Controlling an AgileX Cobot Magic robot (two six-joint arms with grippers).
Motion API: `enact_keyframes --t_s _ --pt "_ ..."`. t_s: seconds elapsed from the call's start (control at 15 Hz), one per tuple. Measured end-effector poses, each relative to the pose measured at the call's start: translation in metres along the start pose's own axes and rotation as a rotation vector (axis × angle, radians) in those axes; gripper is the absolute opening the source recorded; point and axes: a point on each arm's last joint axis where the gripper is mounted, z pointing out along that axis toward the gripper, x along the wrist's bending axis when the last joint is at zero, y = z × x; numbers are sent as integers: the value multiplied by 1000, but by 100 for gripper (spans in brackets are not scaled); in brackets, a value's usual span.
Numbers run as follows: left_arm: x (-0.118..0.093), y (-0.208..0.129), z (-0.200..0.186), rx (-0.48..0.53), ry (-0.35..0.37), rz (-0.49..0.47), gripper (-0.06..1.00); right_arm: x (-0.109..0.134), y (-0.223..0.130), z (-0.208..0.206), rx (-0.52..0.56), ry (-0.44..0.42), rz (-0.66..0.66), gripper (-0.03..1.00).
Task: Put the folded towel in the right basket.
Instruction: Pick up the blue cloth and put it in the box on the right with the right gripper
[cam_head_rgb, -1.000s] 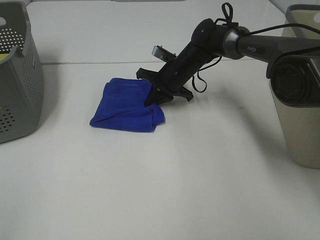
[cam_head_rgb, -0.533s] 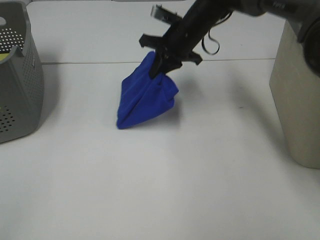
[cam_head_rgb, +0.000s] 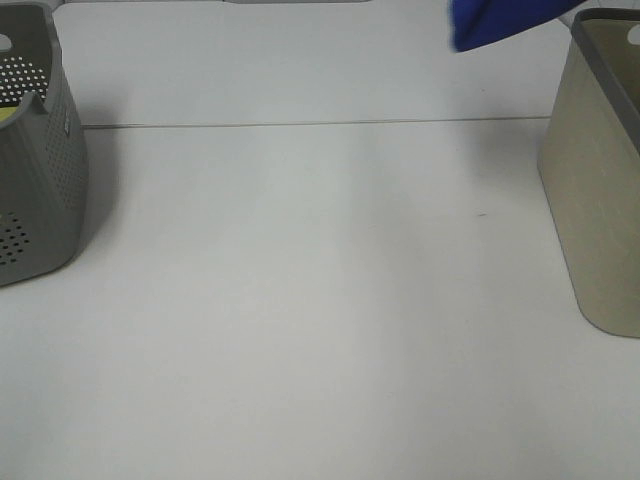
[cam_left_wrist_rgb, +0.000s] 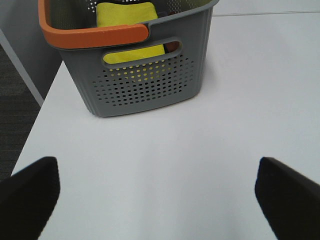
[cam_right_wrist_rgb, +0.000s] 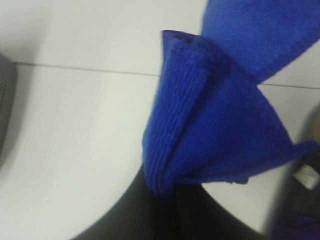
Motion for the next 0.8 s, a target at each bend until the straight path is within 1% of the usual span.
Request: enact_keyframes --t_s 0.07,0.13,0.2,0.27,0.4,0.47,0.53,0.67,0.73,0.8 --pt "0 0 0 0 0 0 99 -22 -3 -28 -33 -73 32 7" --pt "0 0 0 0 0 0 99 -44 -11 -51 -42 -153 69 7" --pt "0 0 0 0 0 0 99 -63 -23 -67 -28 -227 106 7" --pt "0 0 0 0 0 0 99 -80 -35 -75 -1 -275 146 7" --pt "0 0 0 0 0 0 99 -107 -59 -68 85 -312 224 7" --pt "0 0 0 0 0 0 99 -115 -71 -55 144 -310 253 10" --pt "0 0 0 0 0 0 99 -122 -83 -39 204 -303 285 24" --pt "0 0 0 0 0 0 99 -131 -101 -14 297 -289 327 68" --pt "0 0 0 0 0 0 99 -135 -107 -5 332 -290 333 83" --pt "0 0 0 0 0 0 99 -135 -108 0 348 -293 324 91"
